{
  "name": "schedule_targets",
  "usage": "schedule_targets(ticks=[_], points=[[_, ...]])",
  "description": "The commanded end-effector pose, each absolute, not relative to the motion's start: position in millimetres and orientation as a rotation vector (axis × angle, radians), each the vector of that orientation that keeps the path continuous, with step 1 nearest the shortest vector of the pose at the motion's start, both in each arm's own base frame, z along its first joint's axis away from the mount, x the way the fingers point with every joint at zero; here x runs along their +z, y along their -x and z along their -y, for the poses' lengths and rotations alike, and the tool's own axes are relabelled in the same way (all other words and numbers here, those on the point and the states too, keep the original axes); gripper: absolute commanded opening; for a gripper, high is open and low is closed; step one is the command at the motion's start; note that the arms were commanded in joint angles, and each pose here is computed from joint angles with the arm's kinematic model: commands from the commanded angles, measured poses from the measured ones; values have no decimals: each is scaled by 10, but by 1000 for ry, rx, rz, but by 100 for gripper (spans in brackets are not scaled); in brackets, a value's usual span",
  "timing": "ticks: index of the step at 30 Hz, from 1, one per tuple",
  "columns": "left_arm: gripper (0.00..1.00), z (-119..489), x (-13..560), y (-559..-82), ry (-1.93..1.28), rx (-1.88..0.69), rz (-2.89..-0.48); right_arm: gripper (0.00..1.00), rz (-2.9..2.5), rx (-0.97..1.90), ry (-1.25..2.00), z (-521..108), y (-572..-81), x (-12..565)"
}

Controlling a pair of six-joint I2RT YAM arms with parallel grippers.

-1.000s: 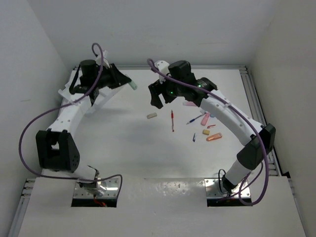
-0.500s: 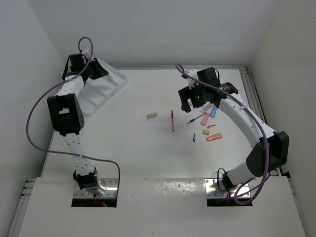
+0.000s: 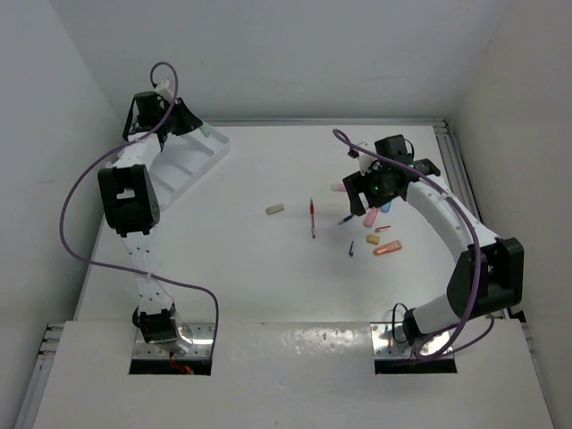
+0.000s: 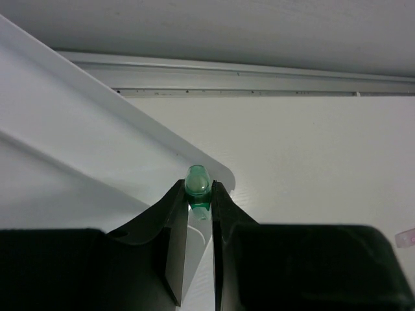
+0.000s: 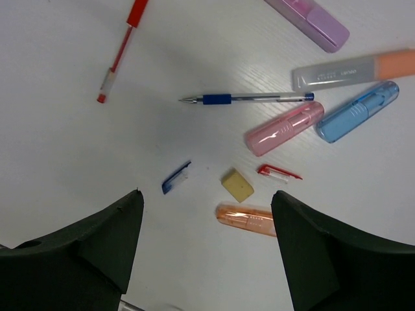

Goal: Sort the stationery into containers
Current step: Place the pen in the storage box, then pick up the pen from the center of the board.

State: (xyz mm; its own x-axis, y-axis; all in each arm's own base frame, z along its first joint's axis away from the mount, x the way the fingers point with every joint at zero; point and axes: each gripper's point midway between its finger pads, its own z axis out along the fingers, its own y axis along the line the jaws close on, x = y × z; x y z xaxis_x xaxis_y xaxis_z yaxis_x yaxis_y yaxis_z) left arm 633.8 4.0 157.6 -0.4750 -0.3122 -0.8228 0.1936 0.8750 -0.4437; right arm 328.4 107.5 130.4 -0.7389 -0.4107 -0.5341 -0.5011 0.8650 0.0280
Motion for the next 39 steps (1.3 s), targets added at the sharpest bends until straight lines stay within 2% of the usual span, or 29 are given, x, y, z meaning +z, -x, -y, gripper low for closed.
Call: schedule_targets(ticks=[1,7,8,10,12,13,15,19,23,31,39], points=[[7,-5,1592,-6490,63,-584,-1936,78,-2480,190,665,-944,-3320,1342],[32,26,1540,-6588,58,-558,-1916,72,-2464,103,728,-684,-3363,1219],[40,18,1551,-6596,58,-559,-1912,72,-2467,93,740,-645,-3344,1185],[50,14,1564,-6618,61,-559,-1910,71,-2461,75,816,-596,-3309,1141],[72,30,1736,-6635,35,-562,-1884,71,-2470,72,935,-559,-3189,1014],[74,36,1737,-6633,29,-564,-1884,70,-2476,70,968,-544,-3146,961],[76,59,1860,-6547,11,-574,-1907,68,-2483,52,1046,-475,-3036,838],[76,131,2470,-6315,-46,-620,-1863,60,-2452,35,1263,-371,-2783,603],[75,324,2864,-5843,-183,-721,-1848,55,-2364,11,1477,-282,-2610,478],[74,559,2884,-4780,-365,-749,-1885,53,-2312,49,1624,-271,-2631,357],[75,820,2795,-4193,-544,-697,-1911,58,-2259,153,1786,-254,-2673,119]])
